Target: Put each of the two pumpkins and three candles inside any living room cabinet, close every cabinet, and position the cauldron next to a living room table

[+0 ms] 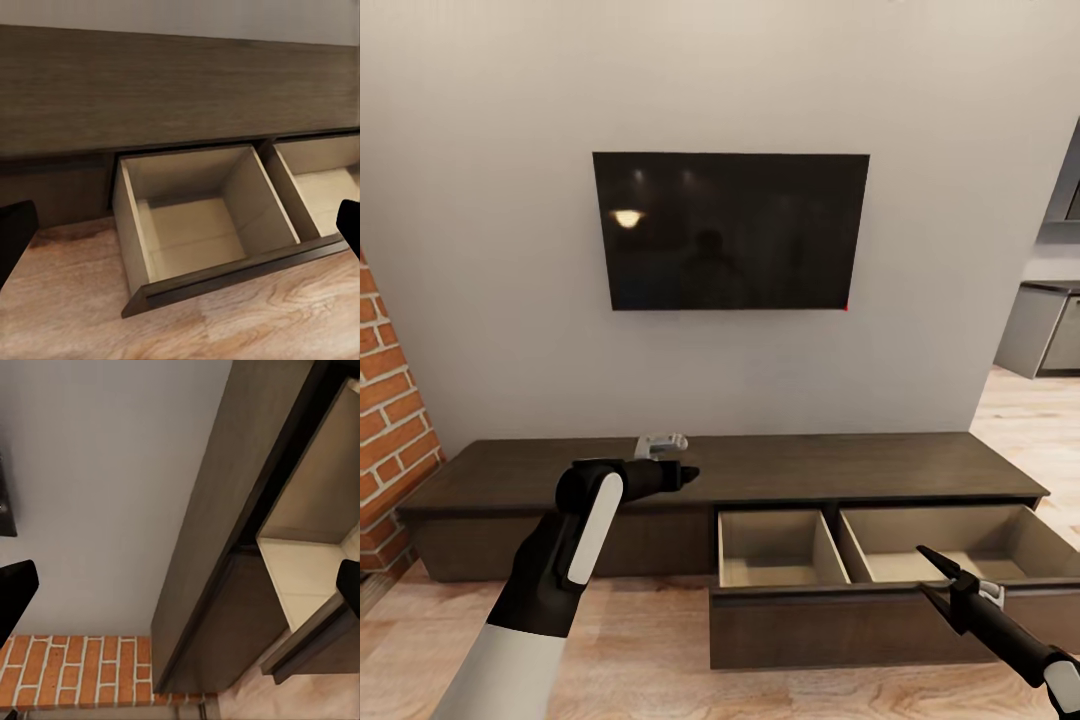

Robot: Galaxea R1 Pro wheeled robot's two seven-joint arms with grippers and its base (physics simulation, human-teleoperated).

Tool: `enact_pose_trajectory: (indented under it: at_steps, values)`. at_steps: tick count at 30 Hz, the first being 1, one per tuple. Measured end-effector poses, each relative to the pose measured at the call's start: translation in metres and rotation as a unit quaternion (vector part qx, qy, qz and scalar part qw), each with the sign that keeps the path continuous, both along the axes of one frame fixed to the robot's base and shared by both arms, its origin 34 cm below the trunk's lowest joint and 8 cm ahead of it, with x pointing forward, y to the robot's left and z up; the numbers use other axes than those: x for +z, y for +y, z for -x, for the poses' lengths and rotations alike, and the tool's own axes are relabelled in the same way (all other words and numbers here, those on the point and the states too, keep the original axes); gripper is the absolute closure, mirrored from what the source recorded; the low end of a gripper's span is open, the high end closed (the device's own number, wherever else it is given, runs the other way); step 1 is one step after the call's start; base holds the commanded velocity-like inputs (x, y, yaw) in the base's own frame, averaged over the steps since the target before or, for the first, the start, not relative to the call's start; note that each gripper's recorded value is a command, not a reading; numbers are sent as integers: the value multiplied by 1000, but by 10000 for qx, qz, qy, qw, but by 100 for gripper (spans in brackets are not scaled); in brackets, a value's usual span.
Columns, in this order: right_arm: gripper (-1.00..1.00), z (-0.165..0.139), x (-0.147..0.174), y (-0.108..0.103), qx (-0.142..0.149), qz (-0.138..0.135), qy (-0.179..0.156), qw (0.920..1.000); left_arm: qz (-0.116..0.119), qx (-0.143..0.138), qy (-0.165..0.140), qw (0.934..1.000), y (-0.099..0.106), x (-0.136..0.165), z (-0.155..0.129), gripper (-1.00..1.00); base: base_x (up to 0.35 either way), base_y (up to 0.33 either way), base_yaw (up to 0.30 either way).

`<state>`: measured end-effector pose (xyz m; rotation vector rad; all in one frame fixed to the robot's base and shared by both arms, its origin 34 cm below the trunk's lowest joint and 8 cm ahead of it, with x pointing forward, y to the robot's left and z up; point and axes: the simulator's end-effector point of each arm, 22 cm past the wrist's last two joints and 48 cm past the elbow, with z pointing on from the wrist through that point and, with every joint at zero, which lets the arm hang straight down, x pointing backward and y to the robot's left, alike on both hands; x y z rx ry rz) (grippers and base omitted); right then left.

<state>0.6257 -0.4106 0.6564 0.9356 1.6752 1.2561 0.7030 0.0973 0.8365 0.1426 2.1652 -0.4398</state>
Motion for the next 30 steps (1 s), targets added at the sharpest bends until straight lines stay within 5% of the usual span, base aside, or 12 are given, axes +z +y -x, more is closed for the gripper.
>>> enact_pose_trajectory:
  at_steps: [12, 30]
  values:
    - [-100, -4, 24, -1, -22, 50, -22, 10000, -3, -5, 10, 10000, 0, 23, -4, -100, -4, 1, -34]
    - [-100, -9, 58, 0, -1, 66, -9, 10000, 23, -23, 10, 10000, -2, 58, -8, -100, -217, 165, -268]
